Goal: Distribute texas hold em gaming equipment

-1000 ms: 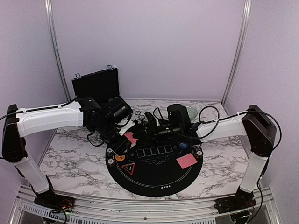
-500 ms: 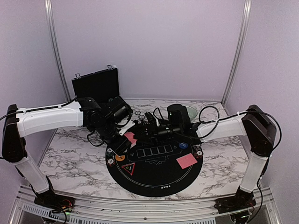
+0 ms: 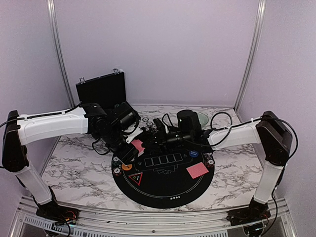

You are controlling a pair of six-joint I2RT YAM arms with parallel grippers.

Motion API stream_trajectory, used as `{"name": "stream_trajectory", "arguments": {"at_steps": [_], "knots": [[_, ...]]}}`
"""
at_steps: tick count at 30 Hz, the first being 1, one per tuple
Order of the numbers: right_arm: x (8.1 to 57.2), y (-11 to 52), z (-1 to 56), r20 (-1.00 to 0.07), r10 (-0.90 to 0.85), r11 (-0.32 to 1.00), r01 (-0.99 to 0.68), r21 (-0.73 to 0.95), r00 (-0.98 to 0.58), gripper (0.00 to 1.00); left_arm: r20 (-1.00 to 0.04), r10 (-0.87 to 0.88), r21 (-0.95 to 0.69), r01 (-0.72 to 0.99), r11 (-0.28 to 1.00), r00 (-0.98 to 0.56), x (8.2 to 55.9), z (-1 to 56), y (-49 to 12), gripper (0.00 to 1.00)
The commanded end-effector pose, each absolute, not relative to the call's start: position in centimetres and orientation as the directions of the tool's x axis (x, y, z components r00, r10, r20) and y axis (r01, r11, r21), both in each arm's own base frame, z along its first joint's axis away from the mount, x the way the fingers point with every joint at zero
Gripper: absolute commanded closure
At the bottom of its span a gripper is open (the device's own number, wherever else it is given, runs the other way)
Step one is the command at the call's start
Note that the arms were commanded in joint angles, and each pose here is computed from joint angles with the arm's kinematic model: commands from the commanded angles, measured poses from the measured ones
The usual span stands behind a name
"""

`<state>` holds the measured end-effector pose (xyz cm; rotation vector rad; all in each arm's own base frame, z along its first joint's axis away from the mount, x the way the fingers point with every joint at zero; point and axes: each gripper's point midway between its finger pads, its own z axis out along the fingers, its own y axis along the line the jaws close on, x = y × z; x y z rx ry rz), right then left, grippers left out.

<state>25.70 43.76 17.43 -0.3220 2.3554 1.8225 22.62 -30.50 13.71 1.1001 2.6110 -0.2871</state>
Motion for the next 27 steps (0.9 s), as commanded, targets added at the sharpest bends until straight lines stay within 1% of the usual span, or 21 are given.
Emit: {"name": "stream_trajectory", "arguments": {"at_steps": [1,11,15,27], "knots": [[25.9,43.4,19.6,-0.288,-0.057,0.214,-0.293,0.932,-0.956,0.92,-0.393,0.651,-0.074,0.728,0.681,-0.649,23.0,15.6,-30.8,0.50],[26.0,42.8,19.9,-0.289,-0.044,0.216,-0.292,0.932,-0.956,0.95,-0.394,0.648,-0.074,0.725,0.684,-0.652,23.0,15.7,-30.7,0.50],[26.3,42.3,20.0,-0.285,-0.034,0.213,-0.285,0.934,-0.958,1.00,-0.395,0.648,-0.073,0.725,0.684,-0.651,23.0,15.7,-30.7,0.50],[26.9,40.4,21.8,-0.269,-0.005,0.142,-0.267,0.953,-0.963,1.00,-0.394,0.648,-0.065,0.723,0.688,-0.652,23.0,15.6,-30.4,0.50]]}}
